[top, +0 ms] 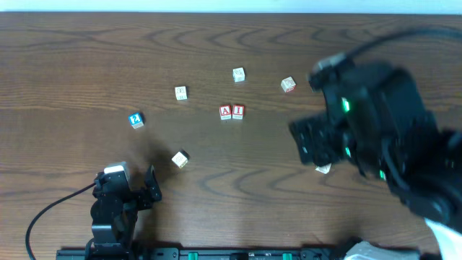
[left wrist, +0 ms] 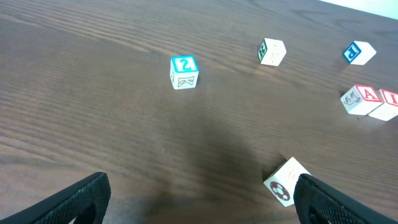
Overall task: Spell out Ai2
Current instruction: 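Retract the right arm and move the left gripper to the blue '2' block, then grasp the blue '2' block with the left gripper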
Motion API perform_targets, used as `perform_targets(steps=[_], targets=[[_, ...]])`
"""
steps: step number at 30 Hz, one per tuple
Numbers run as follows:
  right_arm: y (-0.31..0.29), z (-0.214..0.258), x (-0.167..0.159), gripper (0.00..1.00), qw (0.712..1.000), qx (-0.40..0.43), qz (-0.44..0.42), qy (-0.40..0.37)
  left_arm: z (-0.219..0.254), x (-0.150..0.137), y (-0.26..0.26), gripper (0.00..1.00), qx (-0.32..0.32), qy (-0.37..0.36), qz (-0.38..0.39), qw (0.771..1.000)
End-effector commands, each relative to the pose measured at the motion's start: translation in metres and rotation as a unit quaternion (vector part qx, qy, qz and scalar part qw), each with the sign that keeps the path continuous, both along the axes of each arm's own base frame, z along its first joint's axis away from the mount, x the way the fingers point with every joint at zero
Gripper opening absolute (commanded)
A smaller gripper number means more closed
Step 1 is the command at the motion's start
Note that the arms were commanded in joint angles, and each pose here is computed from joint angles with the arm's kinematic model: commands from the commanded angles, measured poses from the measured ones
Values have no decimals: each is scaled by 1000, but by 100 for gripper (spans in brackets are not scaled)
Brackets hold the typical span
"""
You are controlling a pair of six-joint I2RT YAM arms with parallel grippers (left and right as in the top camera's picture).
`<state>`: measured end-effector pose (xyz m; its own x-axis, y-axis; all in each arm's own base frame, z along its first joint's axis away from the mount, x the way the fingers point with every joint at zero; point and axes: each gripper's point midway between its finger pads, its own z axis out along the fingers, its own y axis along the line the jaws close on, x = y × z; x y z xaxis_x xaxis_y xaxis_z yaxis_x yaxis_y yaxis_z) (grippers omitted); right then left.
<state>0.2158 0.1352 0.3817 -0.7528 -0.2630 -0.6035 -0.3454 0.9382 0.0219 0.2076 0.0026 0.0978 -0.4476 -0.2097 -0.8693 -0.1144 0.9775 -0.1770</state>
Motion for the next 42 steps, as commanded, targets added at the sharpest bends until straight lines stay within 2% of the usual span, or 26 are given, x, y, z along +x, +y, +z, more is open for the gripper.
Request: perform_targets(steps=[1, 3, 6, 10, 11, 12, 16, 18, 23, 27, 32, 35, 42], targets=[[-21, -40, -12, 81, 999, -45, -10, 17, -1, 1, -5, 95, -19, -4, -9, 1000], [-26, -61, -23, 83, 999, -44, -6, 25, 0, 2, -15, 95, -75, -5, -9, 997], [-25, -92, -45, 88, 999, -13, 18, 45, -1, -6, -48, 95, -244, 28, -28, 969], [-21, -104, -59, 92, 998, 18, 37, 51, 6, -1, -44, 95, -251, 10, -14, 968], [-22, -104, -59, 98, 998, 20, 36, 48, 11, 1, -44, 95, -251, -1, -17, 968], [-22, -102, -59, 99, 998, 23, 35, 46, 18, 4, -46, 95, -253, -13, -26, 967], [-16, -96, -53, 99, 998, 36, 35, 29, 55, 14, -54, 96, -246, -86, -73, 963], [-13, -92, -48, 99, 998, 46, 36, 17, 70, 17, -44, 96, -231, -115, -53, 965], [-8, -75, -28, 99, 997, 60, 24, -37, 108, 26, -7, 96, -114, -133, 19, 984], [-9, -61, -11, 99, 995, 57, 10, -84, 122, 46, 4, 96, -51, -75, 36, 995], [-9, -52, 2, 99, 992, 50, 1, -117, 107, 91, 22, 95, -13, 52, 86, 995], [-12, -53, 7, 99, 992, 38, -10, -121, 82, 118, 24, 96, -1, 148, 94, 985], [-15, -64, 10, 99, 994, 19, -19, -102, 32, 157, 25, 96, -11, 326, 130, 936]])
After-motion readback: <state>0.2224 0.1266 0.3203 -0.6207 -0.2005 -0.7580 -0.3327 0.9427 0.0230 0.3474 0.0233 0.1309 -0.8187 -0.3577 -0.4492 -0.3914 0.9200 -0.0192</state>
